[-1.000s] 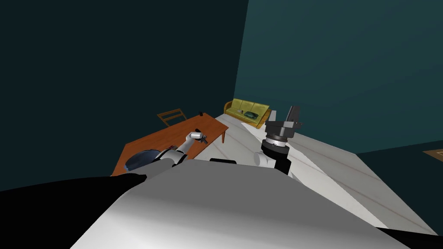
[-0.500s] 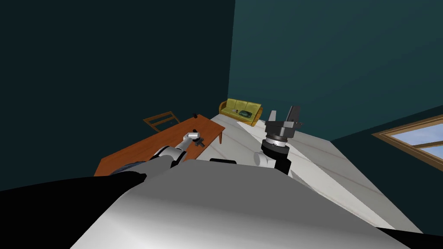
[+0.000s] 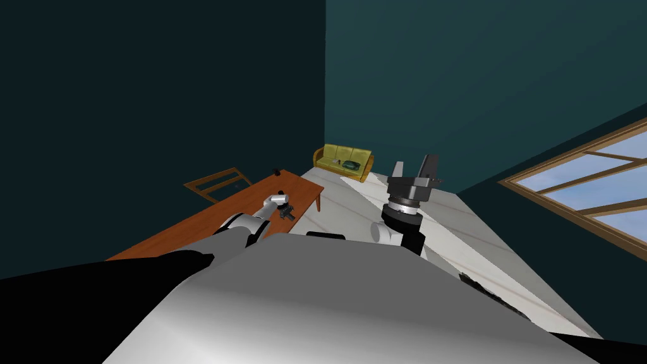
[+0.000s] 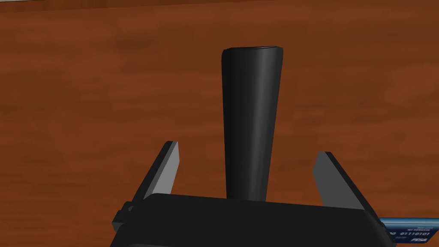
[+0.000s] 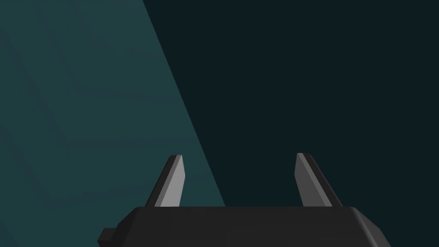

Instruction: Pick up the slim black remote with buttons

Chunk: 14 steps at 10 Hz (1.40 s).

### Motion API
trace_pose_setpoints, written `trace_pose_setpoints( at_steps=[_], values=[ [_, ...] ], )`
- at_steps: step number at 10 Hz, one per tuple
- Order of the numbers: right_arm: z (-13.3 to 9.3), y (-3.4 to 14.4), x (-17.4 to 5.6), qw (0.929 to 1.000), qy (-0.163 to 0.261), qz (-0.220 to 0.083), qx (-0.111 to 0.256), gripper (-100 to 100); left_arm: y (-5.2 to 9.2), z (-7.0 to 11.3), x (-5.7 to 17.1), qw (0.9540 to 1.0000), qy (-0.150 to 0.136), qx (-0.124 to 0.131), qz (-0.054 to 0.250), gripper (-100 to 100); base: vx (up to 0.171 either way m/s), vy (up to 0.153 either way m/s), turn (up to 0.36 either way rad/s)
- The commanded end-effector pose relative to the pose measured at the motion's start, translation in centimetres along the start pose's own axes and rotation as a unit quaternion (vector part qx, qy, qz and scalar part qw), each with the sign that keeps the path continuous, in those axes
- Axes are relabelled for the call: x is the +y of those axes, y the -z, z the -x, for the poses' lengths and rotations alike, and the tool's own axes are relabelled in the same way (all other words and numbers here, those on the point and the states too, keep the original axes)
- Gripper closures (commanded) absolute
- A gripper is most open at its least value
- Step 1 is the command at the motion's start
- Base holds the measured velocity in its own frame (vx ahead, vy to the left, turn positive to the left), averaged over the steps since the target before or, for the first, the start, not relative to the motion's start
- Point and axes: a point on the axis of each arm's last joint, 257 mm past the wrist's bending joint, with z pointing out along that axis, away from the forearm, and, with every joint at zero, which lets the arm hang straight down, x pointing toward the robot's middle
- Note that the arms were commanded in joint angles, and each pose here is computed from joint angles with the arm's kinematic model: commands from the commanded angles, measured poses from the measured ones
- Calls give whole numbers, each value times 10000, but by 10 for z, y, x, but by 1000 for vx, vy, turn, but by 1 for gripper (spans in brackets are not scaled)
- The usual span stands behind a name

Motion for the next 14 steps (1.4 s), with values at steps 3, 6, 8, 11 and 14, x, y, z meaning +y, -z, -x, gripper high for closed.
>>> trace_pose_setpoints(
  at_steps=[3, 6, 8, 11, 14],
  values=[
    [0, 0, 0, 10000, 0, 0, 0, 0, -1, -2, 11, 9999, 32, 103, 130, 0, 22, 12, -63],
    [0, 0, 0, 10000, 0, 0, 0, 0, -18, -16, 14, 9999, 72, 101, 114, -100, 17, 40, -30],
    [0, 0, 0, 10000, 0, 0, 0, 0, -21, -18, 15, 9998, 78, 111, 122, -100, 9, 34, -24],
    [0, 0, 0, 10000, 0, 0, 0, 0, -22, -18, 15, 9998, 88, 107, 118, 100, -2, 1, 8],
    [0, 0, 0, 10000, 0, 0, 0, 0, -22, -18, 16, 9998, 98, 109, 123, 0, 0, 0, 0]
  ],
)
